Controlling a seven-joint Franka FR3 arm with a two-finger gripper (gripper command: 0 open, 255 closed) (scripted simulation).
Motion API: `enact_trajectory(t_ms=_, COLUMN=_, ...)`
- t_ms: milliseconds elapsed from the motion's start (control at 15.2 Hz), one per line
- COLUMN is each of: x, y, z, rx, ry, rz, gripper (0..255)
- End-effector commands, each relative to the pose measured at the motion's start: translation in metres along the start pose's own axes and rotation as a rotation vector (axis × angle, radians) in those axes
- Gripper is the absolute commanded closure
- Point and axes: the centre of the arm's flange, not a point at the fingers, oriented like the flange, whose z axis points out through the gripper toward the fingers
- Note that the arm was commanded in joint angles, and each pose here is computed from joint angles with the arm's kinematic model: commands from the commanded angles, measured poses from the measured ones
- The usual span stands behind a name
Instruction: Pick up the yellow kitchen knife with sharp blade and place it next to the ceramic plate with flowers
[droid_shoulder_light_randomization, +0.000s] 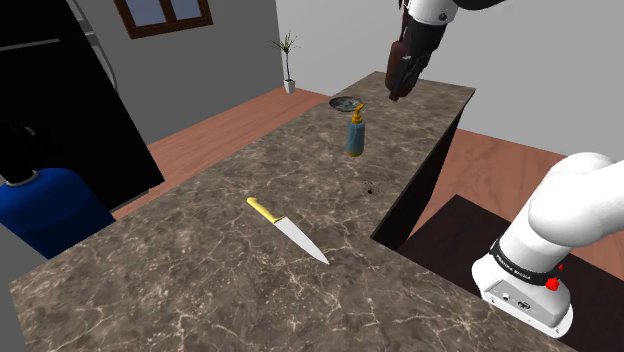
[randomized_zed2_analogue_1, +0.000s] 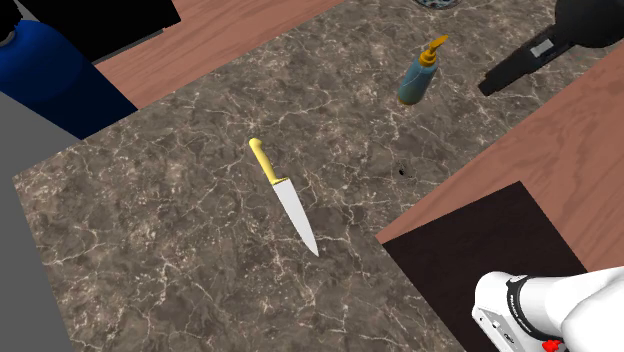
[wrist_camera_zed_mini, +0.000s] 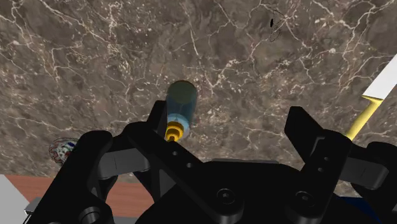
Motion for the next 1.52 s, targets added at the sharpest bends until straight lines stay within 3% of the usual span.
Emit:
enact_trajectory(t_ms=0, x=0.009, y=-0.019, z=0.013, rx=0.007, ry=-0.011, rz=-0.009, gripper=0)
enact_trajectory(t_ms=1452, x=0.113, y=-0.241, z=0.168, rx=0.076, ry=-0.131, rz=-0.111, gripper=0)
